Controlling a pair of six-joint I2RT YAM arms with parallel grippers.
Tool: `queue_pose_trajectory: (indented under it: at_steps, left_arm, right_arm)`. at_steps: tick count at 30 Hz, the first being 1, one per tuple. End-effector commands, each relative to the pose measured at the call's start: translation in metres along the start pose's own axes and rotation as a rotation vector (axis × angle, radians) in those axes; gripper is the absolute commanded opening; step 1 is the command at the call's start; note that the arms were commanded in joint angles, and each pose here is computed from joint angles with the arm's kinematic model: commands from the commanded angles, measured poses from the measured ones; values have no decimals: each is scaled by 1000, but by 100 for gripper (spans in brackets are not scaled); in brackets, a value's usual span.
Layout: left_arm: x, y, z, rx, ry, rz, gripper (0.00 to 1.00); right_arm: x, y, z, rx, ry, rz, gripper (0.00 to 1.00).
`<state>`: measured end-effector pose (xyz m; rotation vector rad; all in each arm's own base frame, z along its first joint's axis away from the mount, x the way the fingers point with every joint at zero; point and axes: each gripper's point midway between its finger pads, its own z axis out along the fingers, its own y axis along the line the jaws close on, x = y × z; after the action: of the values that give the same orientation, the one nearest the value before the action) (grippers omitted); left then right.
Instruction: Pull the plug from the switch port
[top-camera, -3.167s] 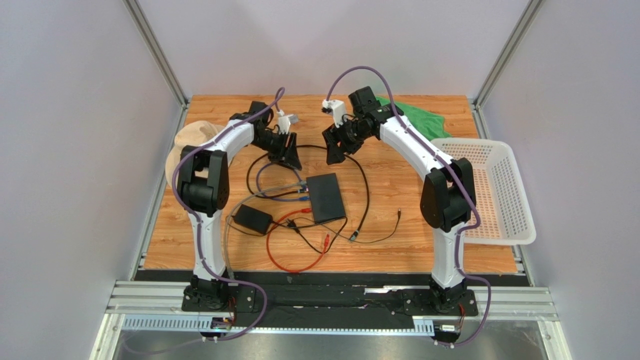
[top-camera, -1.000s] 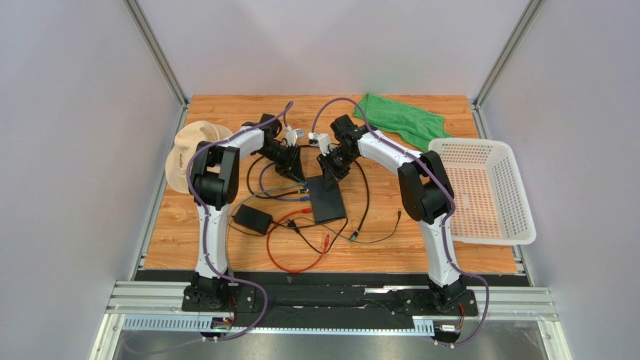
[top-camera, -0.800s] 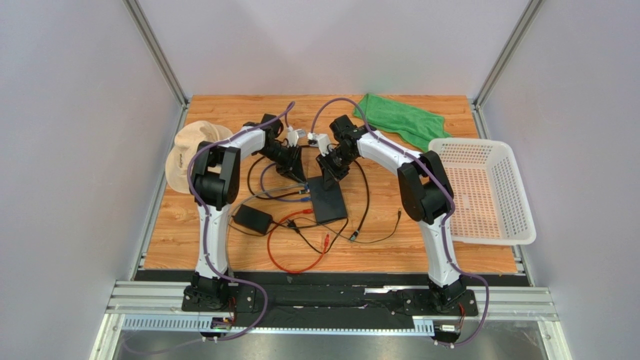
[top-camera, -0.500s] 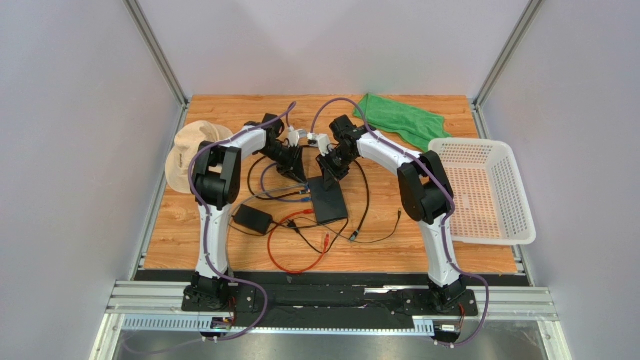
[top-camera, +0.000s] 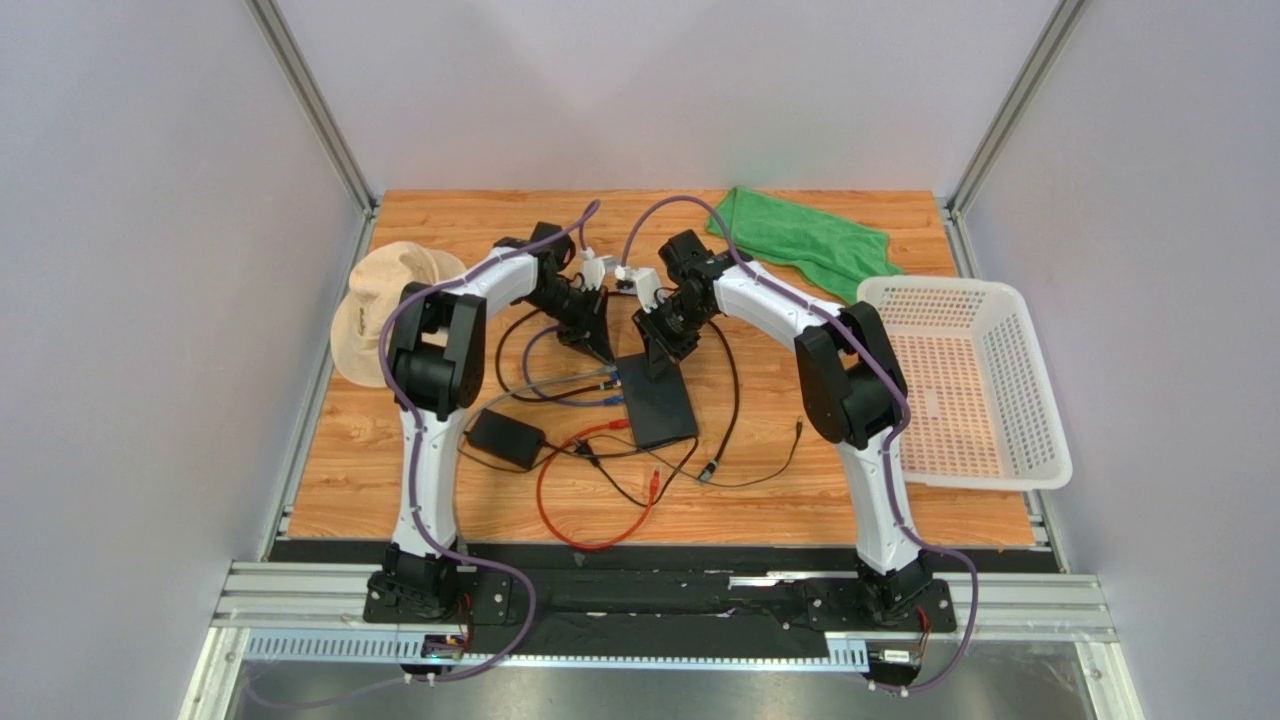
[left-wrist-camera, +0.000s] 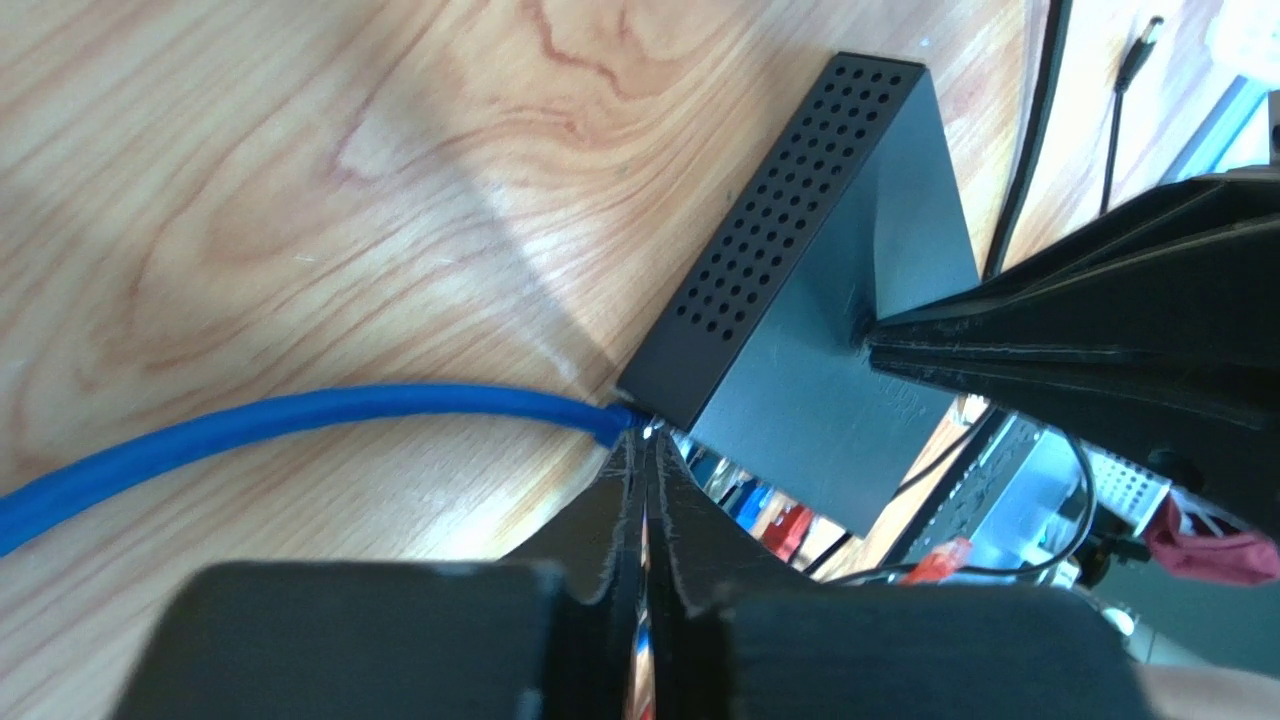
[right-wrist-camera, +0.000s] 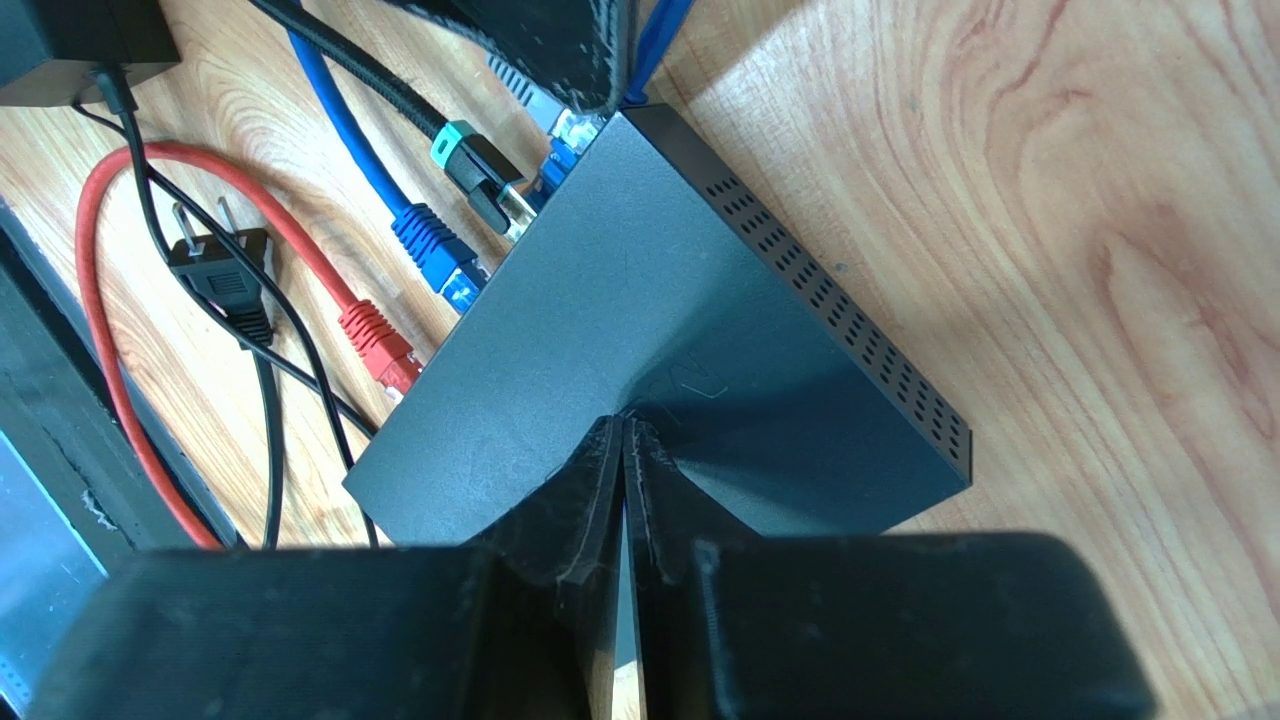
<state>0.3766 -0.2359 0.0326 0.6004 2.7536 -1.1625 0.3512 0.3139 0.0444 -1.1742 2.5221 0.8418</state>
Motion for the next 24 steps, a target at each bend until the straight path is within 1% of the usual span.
queue_pose_trajectory:
  at_steps: [1,8,9,11,12,17,20,24]
  left_arm:
    - [15,-6,23,-3,83,-1,0]
    - [16,-6,23,-2,95,-12,1]
    - [16,-4,22,-21,96,-12,13]
    - [13,-3,17,-38,86,-6,22]
    - [12,-3,15,-43,80,-8,28]
    - [0,4,-6,-59,12,-14,34]
    - [1,1,-8,-1,2,-36,38]
    - [8,-15,-1,166,25,-85,41]
  right_arm:
    - [22,-20,21,87,77,-14,9]
    - [22,-21,22,95,78,-17,9]
    - [22,-21,21,97,78,-18,9]
    - [23,-22,21,99,82,-18,9]
    - [22,-21,20,100,79,-20,9]
    - [24,-22,20,103,83,-25,9]
    - [25,-21,20,103,86,-25,9]
    - [24,-21,21,106,87,-30,9]
